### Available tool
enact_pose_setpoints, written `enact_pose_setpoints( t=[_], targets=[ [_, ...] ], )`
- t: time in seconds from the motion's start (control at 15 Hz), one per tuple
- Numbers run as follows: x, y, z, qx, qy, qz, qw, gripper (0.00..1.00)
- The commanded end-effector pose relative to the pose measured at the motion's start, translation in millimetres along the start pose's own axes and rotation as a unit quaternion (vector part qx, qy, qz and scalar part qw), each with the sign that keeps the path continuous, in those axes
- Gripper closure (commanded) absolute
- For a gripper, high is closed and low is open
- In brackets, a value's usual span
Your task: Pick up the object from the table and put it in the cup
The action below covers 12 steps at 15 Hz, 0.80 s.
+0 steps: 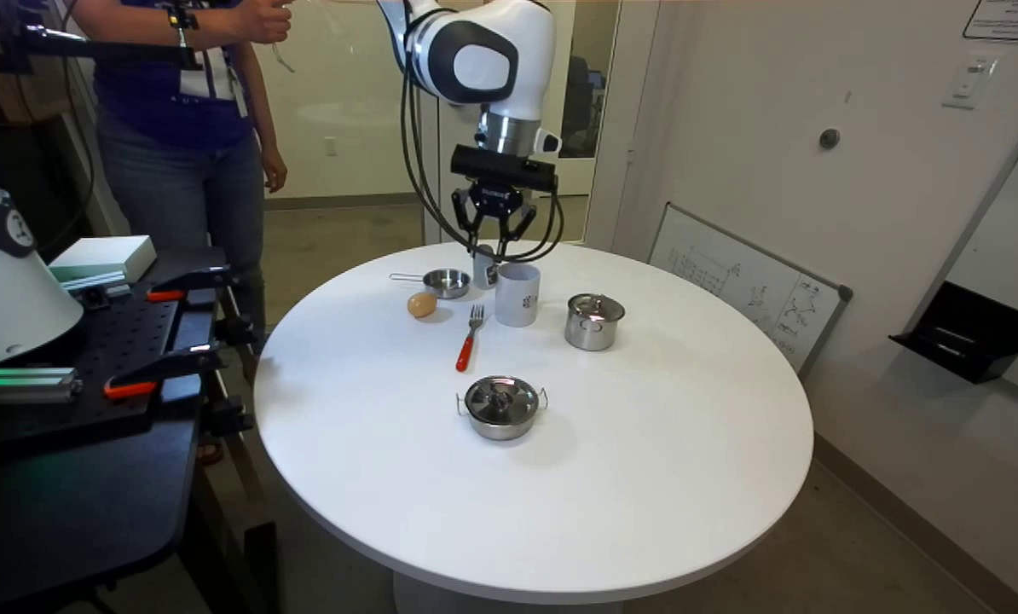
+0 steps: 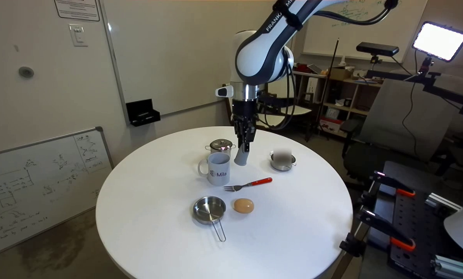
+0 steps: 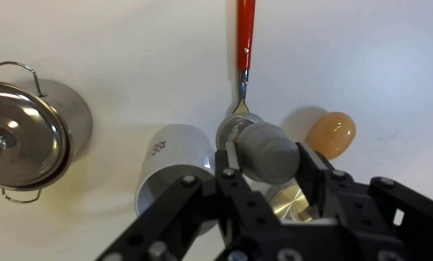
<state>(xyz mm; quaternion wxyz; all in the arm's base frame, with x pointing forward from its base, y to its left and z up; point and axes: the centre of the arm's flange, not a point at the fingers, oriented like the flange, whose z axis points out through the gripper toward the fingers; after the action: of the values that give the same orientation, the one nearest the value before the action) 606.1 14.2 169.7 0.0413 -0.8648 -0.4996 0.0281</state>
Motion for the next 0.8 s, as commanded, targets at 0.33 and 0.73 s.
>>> enact_pose_setpoints(
  t=[0.33, 0.73],
  targets=[
    [5.6, 25.1, 1.0, 0.016, -0.006, -0.046, 0.9988, 0.84],
    [4.4, 29.6, 0.6, 0.026, -0.012, -0.077, 0.9966, 0.84]
  ],
)
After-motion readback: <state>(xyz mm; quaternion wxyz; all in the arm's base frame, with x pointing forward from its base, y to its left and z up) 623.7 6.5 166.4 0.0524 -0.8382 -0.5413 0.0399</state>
